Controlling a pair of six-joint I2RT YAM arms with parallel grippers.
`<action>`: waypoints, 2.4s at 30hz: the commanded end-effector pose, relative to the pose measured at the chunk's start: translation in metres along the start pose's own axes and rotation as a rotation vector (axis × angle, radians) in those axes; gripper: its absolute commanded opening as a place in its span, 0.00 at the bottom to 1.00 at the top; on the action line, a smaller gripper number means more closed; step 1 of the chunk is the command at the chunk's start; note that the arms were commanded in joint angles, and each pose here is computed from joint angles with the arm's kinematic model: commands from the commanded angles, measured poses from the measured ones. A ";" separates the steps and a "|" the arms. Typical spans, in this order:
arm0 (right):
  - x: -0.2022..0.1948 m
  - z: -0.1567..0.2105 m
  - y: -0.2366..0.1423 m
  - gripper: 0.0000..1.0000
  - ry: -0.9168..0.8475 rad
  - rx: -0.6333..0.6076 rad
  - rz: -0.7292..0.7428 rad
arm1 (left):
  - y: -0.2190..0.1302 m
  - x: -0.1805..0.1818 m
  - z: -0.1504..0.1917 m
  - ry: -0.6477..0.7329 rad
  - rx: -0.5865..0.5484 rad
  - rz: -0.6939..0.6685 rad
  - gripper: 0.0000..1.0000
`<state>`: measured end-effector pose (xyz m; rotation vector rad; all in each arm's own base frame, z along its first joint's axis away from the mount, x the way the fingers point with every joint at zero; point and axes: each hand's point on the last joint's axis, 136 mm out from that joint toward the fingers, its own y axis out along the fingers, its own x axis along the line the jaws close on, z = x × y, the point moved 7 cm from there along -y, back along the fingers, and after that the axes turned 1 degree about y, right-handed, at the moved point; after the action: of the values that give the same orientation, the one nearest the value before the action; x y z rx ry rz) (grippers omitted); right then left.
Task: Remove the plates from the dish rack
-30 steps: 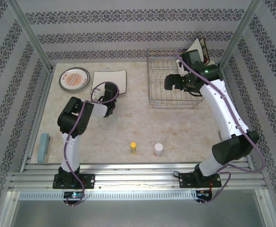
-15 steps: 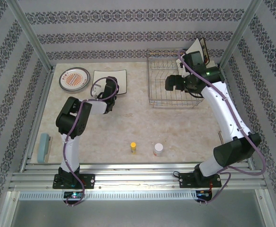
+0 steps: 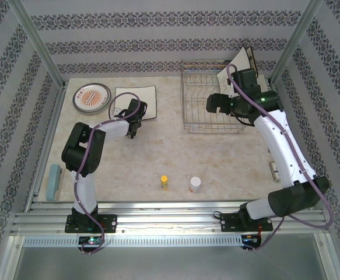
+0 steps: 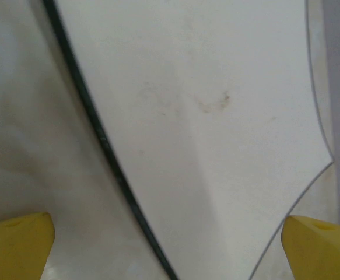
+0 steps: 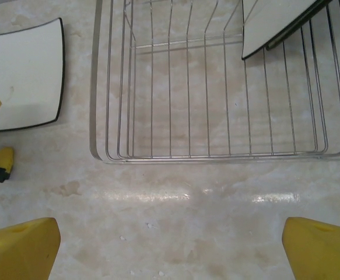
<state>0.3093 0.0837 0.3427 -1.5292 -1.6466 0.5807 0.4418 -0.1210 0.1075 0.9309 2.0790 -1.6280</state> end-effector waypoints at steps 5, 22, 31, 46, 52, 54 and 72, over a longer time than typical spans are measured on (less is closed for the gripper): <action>-0.009 -0.005 -0.012 0.98 0.027 -0.049 -0.006 | -0.048 -0.010 -0.016 0.263 0.008 -0.030 1.00; -0.067 -0.126 0.024 0.98 -0.033 -0.086 0.329 | -0.187 -0.055 -0.065 1.417 0.348 0.060 1.00; -0.088 -0.157 0.084 0.98 -0.026 -0.050 0.319 | -0.172 -0.053 -0.094 1.351 0.429 0.075 1.00; -0.112 -0.161 0.142 0.98 -0.011 -0.006 0.264 | -0.142 -0.063 -0.119 1.315 0.406 0.046 1.00; -0.112 -0.166 0.162 0.95 0.017 -0.025 0.199 | -0.139 -0.068 -0.121 1.327 0.388 0.037 1.00; -0.110 -0.169 0.167 0.92 0.023 -0.038 0.184 | -0.138 -0.069 -0.122 1.330 0.383 0.033 1.00; -0.117 -0.180 0.186 0.36 0.061 -0.109 0.215 | -0.126 -0.073 -0.123 1.338 0.378 0.008 1.00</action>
<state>0.5520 -0.0371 0.2659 -1.7727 -1.4652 0.6027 0.4252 -0.0470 0.2760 2.6833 2.3506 -1.5469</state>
